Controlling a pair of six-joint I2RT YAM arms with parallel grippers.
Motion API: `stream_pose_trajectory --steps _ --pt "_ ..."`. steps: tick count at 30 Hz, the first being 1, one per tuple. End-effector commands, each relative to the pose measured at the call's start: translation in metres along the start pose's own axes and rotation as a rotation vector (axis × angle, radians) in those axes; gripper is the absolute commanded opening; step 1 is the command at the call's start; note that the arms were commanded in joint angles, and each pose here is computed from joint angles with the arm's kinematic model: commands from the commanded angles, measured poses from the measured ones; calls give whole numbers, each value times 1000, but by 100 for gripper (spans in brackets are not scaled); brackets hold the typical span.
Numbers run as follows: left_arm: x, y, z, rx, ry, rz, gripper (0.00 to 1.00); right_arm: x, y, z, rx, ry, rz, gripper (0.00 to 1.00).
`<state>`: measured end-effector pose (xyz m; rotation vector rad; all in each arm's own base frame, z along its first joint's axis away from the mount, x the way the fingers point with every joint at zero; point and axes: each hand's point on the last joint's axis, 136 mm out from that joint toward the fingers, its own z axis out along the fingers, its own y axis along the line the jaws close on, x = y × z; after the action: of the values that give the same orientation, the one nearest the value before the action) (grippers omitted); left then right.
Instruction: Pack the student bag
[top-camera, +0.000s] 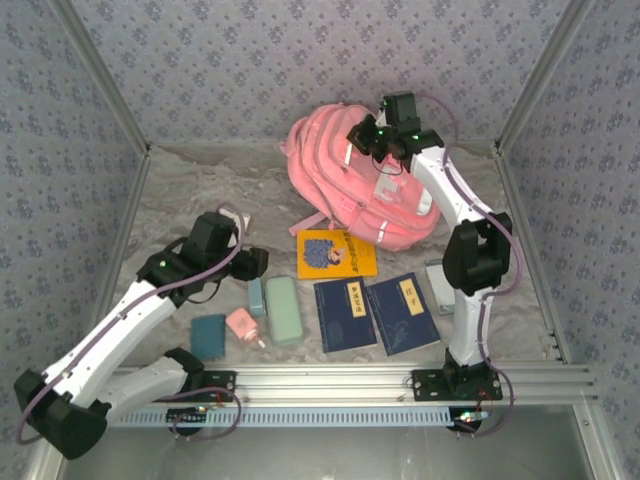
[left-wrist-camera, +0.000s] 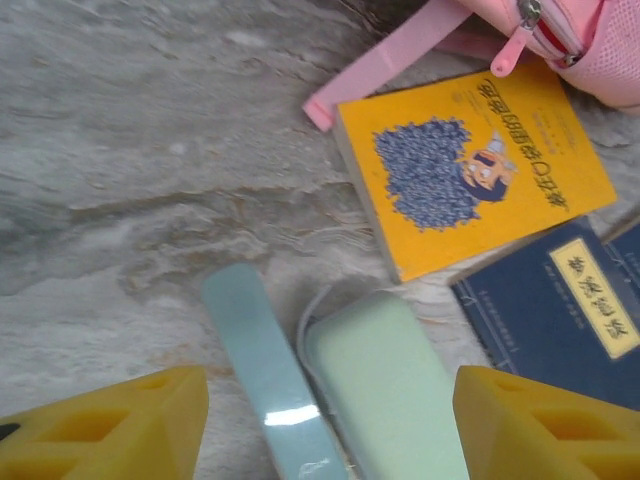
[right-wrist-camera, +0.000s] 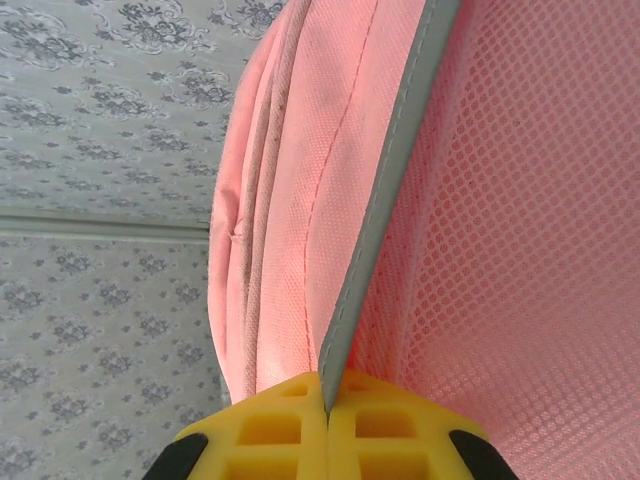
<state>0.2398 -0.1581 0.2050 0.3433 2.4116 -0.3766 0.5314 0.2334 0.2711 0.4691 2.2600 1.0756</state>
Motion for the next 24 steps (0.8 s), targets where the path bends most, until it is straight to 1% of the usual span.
stream_pose_trajectory --steps 1,5,7,10,13,15,20,24 --pt "-19 -35 -1 107 19 9 64 -8 37 -38 -77 -80 9 0" --pt "-28 -70 19 47 49 160 67 0 31 -48 -58 -89 48 0" --pt "-30 -88 36 24 77 223 69 4 28 -50 -60 -83 66 0" --pt "-31 -100 66 -9 112 254 69 12 23 -50 -66 -50 92 0" --pt "-29 -107 93 -34 138 280 69 13 20 -52 -86 -47 116 0" --pt "-34 -113 110 -33 118 276 69 15 18 -55 -98 -41 124 0" --pt "-28 -138 140 65 125 275 69 17 12 -58 -122 -22 151 0" --pt "-23 -148 157 110 118 270 68 17 9 -62 -140 -16 163 0"
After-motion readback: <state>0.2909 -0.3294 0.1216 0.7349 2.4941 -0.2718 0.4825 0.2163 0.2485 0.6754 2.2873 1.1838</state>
